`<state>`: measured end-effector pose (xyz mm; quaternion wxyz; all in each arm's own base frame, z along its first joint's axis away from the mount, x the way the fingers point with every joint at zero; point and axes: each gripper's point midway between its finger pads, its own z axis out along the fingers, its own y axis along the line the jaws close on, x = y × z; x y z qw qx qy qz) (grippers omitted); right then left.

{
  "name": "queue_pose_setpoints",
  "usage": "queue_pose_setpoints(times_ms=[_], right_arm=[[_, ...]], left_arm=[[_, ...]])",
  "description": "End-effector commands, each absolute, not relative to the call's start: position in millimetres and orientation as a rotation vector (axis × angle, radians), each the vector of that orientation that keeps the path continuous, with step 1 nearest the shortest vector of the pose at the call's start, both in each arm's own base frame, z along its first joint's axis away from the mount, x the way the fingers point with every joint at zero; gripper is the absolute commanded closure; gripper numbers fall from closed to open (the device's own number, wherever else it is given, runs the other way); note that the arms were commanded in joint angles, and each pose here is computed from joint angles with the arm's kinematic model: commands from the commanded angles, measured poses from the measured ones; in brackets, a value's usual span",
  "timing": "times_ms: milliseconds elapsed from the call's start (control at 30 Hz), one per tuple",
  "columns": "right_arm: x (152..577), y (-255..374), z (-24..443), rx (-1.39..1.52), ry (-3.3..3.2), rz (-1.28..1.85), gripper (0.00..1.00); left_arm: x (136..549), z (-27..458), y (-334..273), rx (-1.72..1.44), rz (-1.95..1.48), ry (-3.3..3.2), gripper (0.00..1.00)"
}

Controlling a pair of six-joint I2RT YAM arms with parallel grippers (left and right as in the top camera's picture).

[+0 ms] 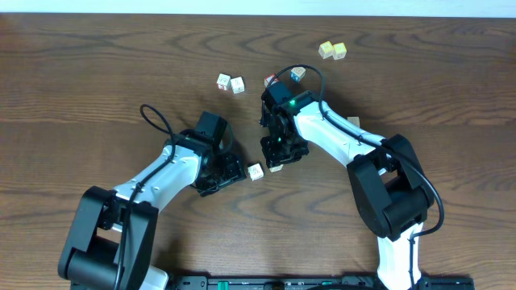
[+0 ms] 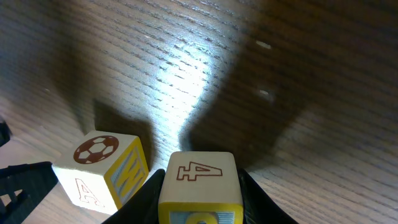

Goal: Lift 4 blocks

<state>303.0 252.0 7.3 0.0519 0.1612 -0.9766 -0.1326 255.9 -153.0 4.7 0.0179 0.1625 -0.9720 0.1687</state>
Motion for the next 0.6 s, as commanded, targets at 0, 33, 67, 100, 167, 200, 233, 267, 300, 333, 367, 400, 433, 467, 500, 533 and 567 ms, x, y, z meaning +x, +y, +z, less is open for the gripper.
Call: queue_pose_setpoints(times_ms=[0,33,67,100,167,200,233,267,300,333,367,400,433,467,500,533,567], right_arm=[[298.1,254.4,2.2,0.475,-2.951,-0.406,0.70],[298.1,254.4,2.2,0.475,-2.951,-0.406,0.70],[298.1,254.4,2.2,0.475,-2.951,-0.406,0.70],[298.1,254.4,2.2,0.476,-2.951,-0.406,0.70],[298.1,254.4,2.2,0.475,-2.951,-0.406,0.70],[298.1,254.4,2.2,0.475,-2.951,-0.406,0.70],[298.1,254.4,2.2,0.475,-2.951,-0.406,0.70],[298.1,254.4,2.2,0.475,-2.951,-0.406,0.70],[298.1,254.4,2.2,0.475,-2.951,-0.406,0.70],[298.1,254.4,2.2,0.476,-2.951,-0.406,0.70],[298.1,254.4,2.2,0.476,-2.951,-0.406,0.70],[298.1,254.4,2.2,0.476,-2.951,-0.406,0.70],[298.1,254.4,2.2,0.475,-2.951,-0.406,0.70],[298.1,254.4,2.2,0.475,-2.952,-0.406,0.70],[298.1,254.4,2.2,0.475,-2.952,-0.406,0.70],[298.1,254.4,2.2,0.475,-2.952,-0.406,0.71],[298.1,254.5,2.2,0.475,-2.951,-0.406,0.71]], left_arm=[[240.1,-19.8,-147.3,0.432,0.447,-2.981,0.29],[240.1,-19.8,-147.3,0.430,0.447,-2.981,0.32],[240.1,-19.8,-147.3,0.430,0.447,-2.981,0.37],[240.1,-19.8,-147.3,0.431,0.447,-2.981,0.43],[240.2,-19.8,-147.3,0.431,0.447,-2.981,0.50],[240.2,-19.8,-147.3,0.431,0.447,-2.981,0.53],[240.2,-19.8,-147.4,0.432,0.448,-2.981,0.60],[239.8,-19.5,-148.2,0.430,0.454,-2.977,0.67],[239.2,-18.9,-150.0,0.429,0.469,-2.970,0.73],[238.5,-18.2,-151.9,0.427,0.485,-2.961,0.81],[238.2,-17.4,-154.0,0.425,0.502,-2.954,0.88],[238.0,-16.2,-157.1,0.422,0.528,-2.944,0.92],[238.3,-15.6,-158.7,0.420,0.542,-2.941,0.92],[239.5,-15.1,-160.3,0.417,0.556,-2.942,0.92],[241.3,-14.6,-161.7,0.415,0.569,-2.946,0.92],[242.7,-14.1,-163.2,0.413,0.583,-2.948,0.93],[244.4,-13.5,-164.7,0.414,0.597,-2.950,0.93]])
